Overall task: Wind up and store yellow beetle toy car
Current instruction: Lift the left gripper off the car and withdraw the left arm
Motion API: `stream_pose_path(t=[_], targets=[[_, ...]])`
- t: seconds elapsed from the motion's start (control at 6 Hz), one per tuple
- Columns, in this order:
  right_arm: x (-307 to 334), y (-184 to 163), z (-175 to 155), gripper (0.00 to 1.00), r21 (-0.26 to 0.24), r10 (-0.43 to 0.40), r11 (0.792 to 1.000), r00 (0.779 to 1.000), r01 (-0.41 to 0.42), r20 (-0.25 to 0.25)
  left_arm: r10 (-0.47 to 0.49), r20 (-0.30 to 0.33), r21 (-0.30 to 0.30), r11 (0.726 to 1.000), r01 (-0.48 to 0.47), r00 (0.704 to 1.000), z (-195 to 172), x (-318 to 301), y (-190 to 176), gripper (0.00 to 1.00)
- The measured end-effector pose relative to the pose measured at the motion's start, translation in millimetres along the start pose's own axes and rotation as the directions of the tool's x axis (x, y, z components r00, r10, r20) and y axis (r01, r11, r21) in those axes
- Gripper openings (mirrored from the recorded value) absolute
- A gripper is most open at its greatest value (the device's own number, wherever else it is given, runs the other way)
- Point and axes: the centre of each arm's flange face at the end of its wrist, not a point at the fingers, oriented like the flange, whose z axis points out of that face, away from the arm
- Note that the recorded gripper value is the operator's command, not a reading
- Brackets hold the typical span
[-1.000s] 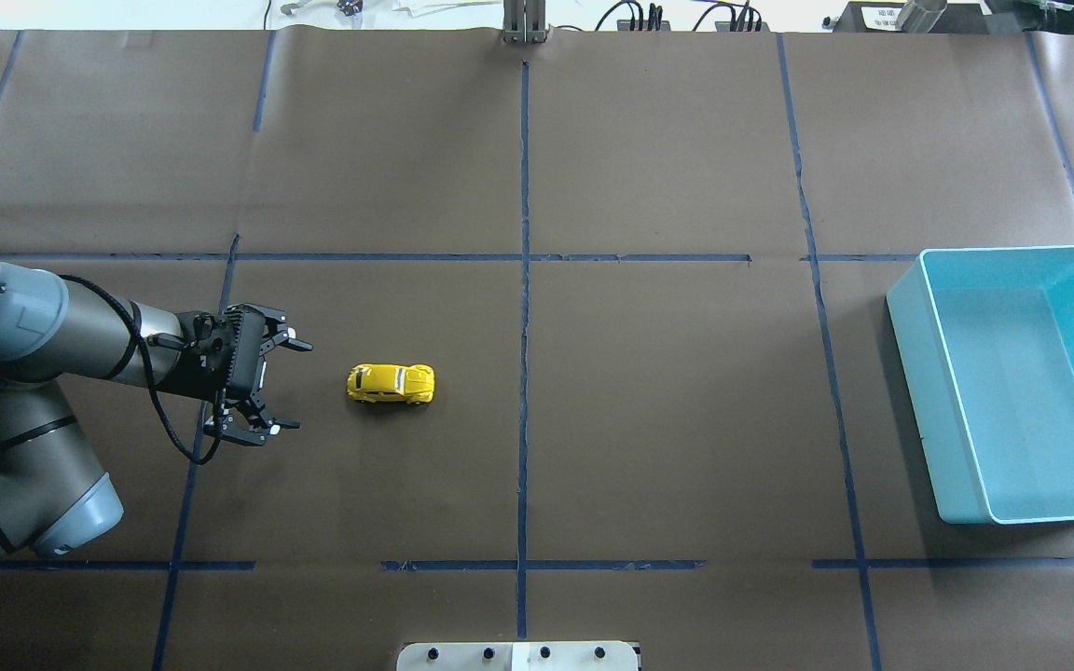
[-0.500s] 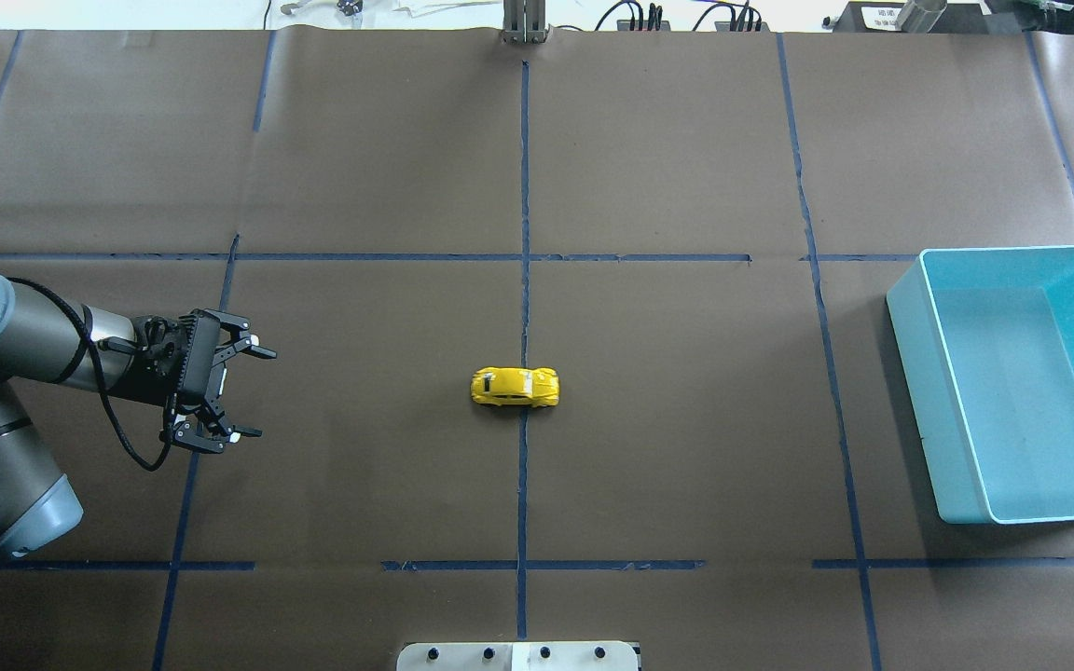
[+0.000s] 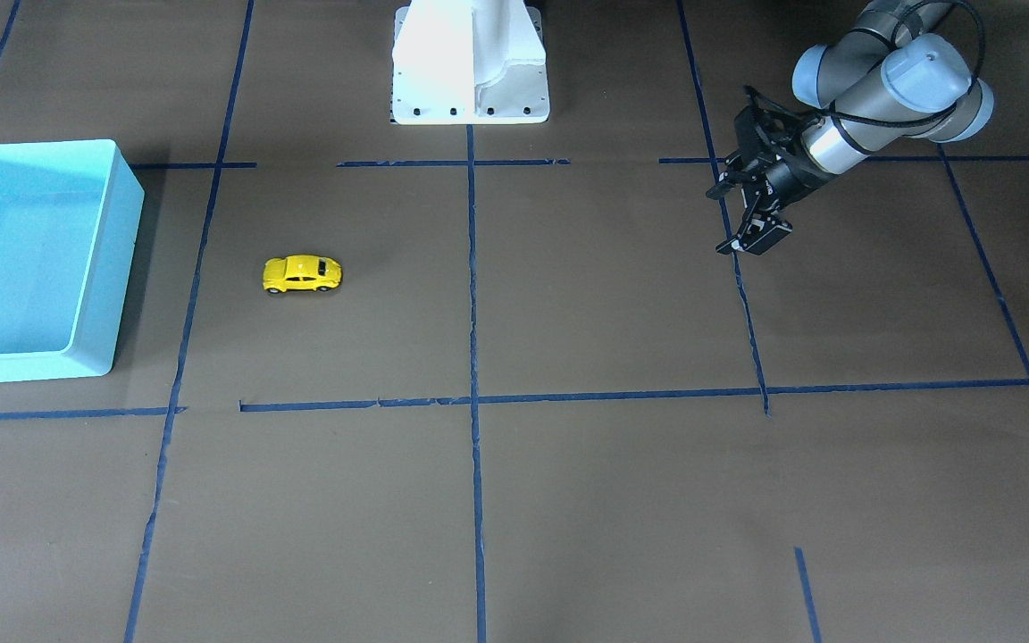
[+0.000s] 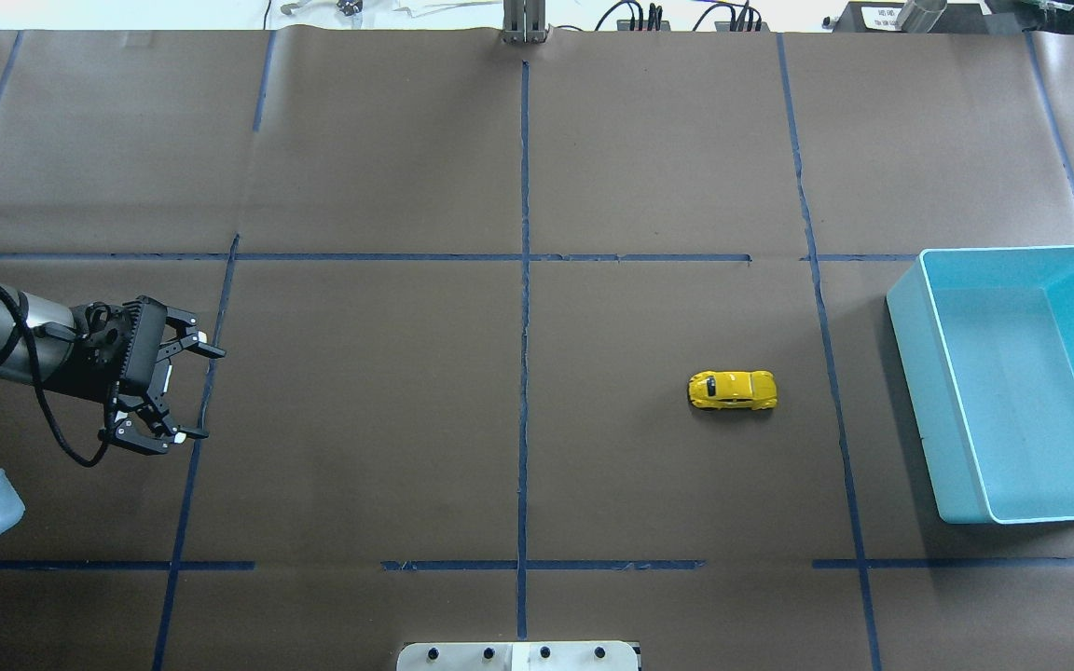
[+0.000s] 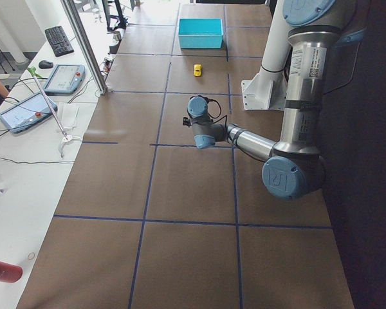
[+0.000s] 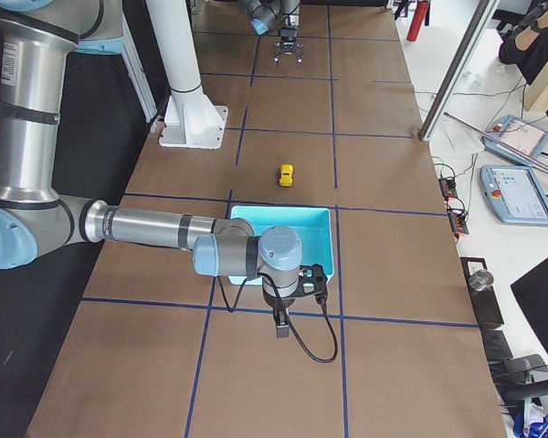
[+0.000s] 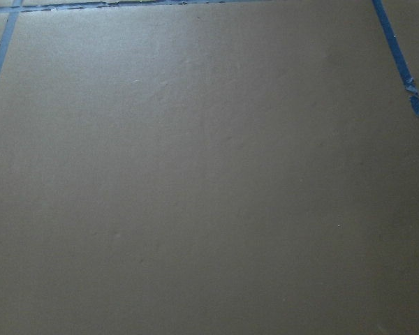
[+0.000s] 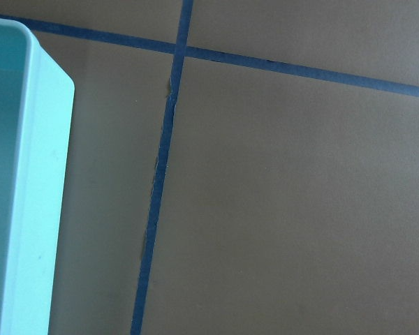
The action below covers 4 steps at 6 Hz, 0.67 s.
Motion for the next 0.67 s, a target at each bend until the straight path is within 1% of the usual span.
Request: stream_pose_path(t=[0.17, 0.33, 0.5, 0.67], targets=[[0.0, 0.1, 0.0, 1.00, 0.000, 0.000, 1.000, 1.000, 0.000, 0.000, -0.031, -0.010, -0.026, 0.999, 0.031, 0.999, -17.0, 11.9, 14.1, 1.00], [-0.3, -0.3, -0.4, 1.00, 0.000, 0.000, 1.000, 1.000, 0.000, 0.000, -0.092, -0.007, -0.082, 0.992, 0.091, 0.996, -41.5, 23.6, 28.5, 1.00], [-1.8, -2.9, -2.8, 1.00, 0.007, -0.006, 1.000, 1.000, 0.006, -0.002, -0.198, 0.033, -0.165, 0.966, 0.201, 0.980, -76.6, 21.8, 40.6, 1.00], [-2.5, -6.0, -4.6, 1.00, 0.012, -0.014, 1.000, 1.000, 0.014, -0.008, -0.334, 0.110, -0.247, 0.903, 0.351, 0.936, -120.7, 14.5, 58.3, 1.00]])
